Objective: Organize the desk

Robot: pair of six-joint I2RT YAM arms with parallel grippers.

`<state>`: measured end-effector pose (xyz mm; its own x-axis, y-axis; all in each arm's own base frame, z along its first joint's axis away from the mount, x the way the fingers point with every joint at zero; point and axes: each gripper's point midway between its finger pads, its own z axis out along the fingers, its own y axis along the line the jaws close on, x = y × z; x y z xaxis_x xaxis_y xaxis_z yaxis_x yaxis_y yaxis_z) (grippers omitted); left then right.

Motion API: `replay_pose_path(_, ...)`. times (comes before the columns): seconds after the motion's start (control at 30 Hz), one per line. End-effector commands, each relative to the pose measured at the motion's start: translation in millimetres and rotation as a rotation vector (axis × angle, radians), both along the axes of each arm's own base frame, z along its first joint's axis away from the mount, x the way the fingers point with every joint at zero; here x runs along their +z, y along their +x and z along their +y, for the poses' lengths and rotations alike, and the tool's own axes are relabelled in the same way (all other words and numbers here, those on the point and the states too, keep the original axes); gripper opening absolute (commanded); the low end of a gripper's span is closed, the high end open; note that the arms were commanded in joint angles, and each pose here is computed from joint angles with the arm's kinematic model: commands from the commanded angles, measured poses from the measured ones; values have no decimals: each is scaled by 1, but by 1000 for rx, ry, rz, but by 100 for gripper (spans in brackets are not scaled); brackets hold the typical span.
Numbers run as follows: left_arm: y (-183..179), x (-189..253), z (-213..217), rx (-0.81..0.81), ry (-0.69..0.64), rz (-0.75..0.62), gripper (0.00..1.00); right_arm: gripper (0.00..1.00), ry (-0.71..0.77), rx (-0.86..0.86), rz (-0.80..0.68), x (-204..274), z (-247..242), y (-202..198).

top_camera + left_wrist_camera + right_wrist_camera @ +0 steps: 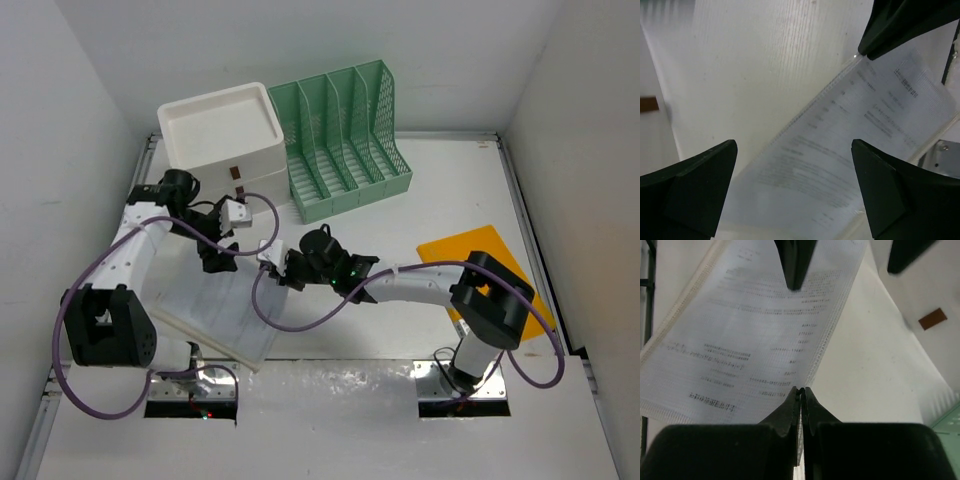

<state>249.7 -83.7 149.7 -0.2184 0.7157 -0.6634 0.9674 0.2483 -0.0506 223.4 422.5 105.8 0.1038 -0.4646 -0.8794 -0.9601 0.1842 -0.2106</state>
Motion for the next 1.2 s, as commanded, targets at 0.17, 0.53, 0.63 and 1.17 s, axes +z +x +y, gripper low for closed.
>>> replay_pose_path(0.17, -11, -36, -34, -357, -6, -187, 97, 0, 116, 123, -115, 40, 9, -14)
replay_pose_path(0.53, 3, -83, -46, -402, 4, -180, 97, 0, 121, 140, -91, 33, 16, -16)
replay_pose_path(0.63, 6, -88, -49, -402, 5, -171, 92, 0, 129, 136, -83, 31, 15, -17)
replay_pose_path(1.17, 13, -21, -70, -187, -135, -30, 0, 53, 73, -302, -91, 56, -41, 29)
